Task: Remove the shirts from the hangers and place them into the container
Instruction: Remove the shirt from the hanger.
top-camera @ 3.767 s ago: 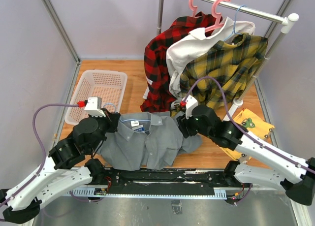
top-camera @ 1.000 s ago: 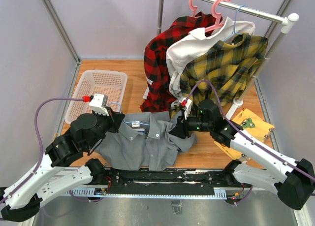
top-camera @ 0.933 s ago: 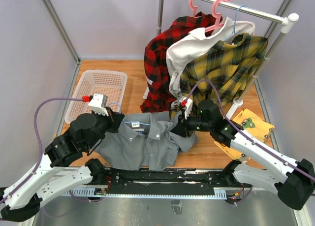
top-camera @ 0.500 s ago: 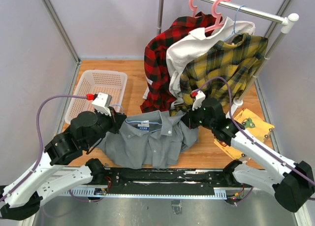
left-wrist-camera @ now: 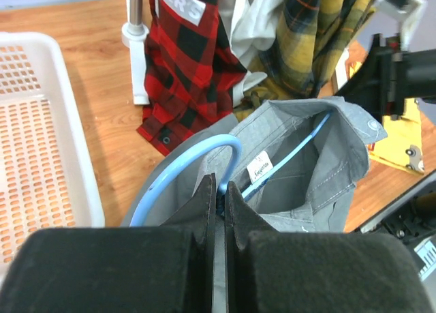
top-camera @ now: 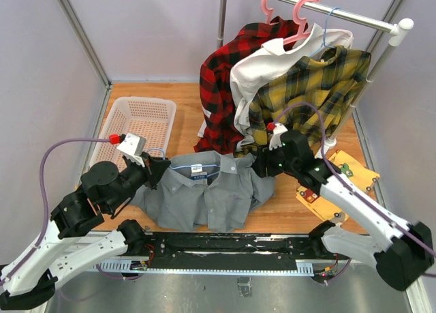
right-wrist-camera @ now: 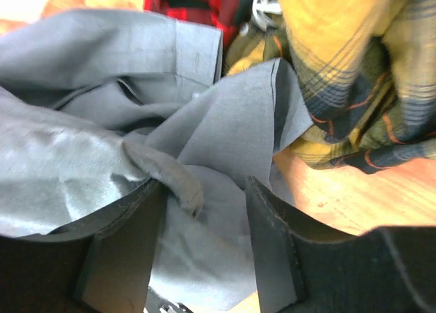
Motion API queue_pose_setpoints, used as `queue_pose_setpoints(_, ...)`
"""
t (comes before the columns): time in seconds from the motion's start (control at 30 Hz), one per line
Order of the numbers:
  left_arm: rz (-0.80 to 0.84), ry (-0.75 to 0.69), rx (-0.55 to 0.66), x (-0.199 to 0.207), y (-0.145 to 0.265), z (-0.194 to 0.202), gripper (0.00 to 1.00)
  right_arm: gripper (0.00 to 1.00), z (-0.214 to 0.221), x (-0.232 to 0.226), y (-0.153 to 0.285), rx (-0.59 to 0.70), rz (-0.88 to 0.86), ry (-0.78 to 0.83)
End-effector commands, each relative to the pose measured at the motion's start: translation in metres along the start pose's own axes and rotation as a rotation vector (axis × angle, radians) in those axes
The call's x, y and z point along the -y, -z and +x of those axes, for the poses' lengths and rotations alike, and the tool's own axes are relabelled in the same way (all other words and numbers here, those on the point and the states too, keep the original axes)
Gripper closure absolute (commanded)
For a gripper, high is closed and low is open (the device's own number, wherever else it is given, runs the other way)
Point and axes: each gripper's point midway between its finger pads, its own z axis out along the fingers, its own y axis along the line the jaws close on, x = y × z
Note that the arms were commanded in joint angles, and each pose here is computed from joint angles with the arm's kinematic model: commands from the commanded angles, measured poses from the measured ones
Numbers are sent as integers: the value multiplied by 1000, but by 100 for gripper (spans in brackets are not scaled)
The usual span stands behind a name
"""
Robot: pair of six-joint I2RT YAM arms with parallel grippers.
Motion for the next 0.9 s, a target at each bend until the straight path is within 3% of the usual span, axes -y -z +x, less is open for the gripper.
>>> queue_pose_setpoints(0.0, -34, 22, 102, -6, 2, -23, 99, 45, -20, 1, 41, 129, 25, 8)
queue_pose_setpoints(0.17, -52, -10, 48, -7, -8, -10, 100, 31, -45, -43, 81, 337, -203, 47)
queue_pose_setpoints(0.33, -7, -23, 8, 4, -21, -1, 100, 18, -56, -86, 94, 406, -375, 77)
queue_pose_setpoints(0.4, 14, -25, -6, 9, -25, 2, 100, 17, -55, -92, 86, 380, -330, 127)
queue_pose_setpoints(0.47, 45, -27, -24, 15, -26, 4, 99, 6, -54, -97, 78, 346, -252, 181)
queue_pose_setpoints(0.57, 83, -34, -66, 23, -28, 10, 100, 0, -61, -104, 66, 328, -142, 230)
queue_pose_setpoints(0.87, 67, -18, -84, 21, -27, 12, 99, 2, -51, -99, 28, 203, -18, 282)
